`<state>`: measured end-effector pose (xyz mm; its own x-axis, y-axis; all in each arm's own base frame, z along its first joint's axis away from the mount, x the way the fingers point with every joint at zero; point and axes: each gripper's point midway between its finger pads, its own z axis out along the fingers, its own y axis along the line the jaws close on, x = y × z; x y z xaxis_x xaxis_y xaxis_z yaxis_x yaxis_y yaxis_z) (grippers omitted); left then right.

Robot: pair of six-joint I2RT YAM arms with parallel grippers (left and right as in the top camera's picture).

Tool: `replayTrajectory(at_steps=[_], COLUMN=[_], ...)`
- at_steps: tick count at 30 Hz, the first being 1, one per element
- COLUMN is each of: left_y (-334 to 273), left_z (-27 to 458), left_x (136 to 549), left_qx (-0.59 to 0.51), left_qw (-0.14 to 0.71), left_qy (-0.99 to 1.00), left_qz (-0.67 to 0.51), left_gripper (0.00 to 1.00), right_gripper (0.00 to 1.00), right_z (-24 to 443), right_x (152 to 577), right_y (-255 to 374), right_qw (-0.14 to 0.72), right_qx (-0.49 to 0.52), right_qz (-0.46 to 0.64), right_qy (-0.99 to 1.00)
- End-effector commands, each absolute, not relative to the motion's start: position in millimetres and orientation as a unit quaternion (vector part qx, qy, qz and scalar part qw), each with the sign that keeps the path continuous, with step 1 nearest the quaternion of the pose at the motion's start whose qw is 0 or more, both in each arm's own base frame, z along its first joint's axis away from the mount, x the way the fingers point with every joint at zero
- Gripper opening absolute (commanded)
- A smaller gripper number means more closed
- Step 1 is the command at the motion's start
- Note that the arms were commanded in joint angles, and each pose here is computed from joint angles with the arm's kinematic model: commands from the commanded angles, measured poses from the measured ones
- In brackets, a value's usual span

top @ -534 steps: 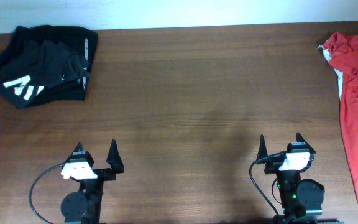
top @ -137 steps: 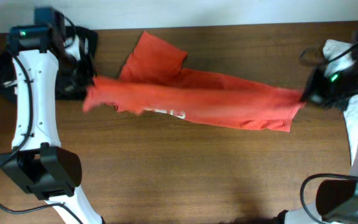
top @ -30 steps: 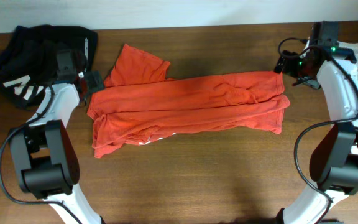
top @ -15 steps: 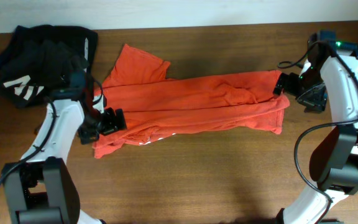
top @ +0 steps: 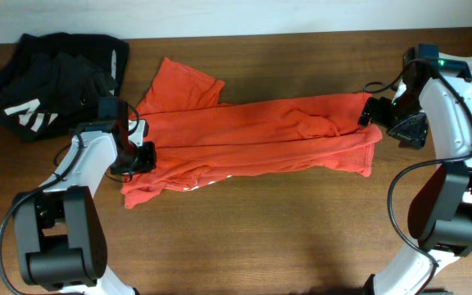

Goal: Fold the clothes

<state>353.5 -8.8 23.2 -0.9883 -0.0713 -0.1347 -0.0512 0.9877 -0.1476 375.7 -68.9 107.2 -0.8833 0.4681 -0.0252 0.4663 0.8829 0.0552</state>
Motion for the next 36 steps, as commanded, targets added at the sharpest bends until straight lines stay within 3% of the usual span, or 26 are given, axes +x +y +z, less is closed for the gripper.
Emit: replayTrajectory(at_steps=[1,5,10,17,21,24,27,29,36], left_y=[-7,1,16,46,46,46,46,46,46], left_z=[32,81,94,96,96,95,95,95,95], left_x=[360,396,425,427,426,425,425,425,425], left_qx=[-0.024,-0.044,-0.090,-0.124,-0.124,-0.124,-0.124,-0.124,-0.124], left_qw=[0.086,0.178,0.243,0.253,0.251,0.249,0.249,0.249,0.249], left_qy=[0.994,0.981,0.965,0.959,0.959,0.960,0.960,0.960,0.960], left_qz=[-0.068,-0.054,-0.036,-0.028,-0.028,-0.028,-0.028,-0.029,-0.028], left_gripper=[0.00,0.00,0.00,0.00,0.00,0.00,0.00,0.00,0.00], right_gripper=[0.99,0.99,0.99,0.99,0.78,0.68,0.68,0.56,0.54], right_z=[107,107,106,73,51,38,38,37,17], right_x=[377,378,384,390,391,394,396,399,403], right_y=[-69,-69,-71,-72,-57,-54,-55,-54,-41], right_qw=[0.023,0.027,0.040,0.058,0.063,0.076,0.081,0.083,0.066], right_qx=[0.245,0.245,0.244,0.244,0.240,0.240,0.243,0.254,0.264], right_qz=[0.025,0.025,0.025,0.027,0.070,0.081,0.081,0.083,0.102], right_qy=[0.969,0.969,0.969,0.968,0.966,0.964,0.963,0.960,0.957])
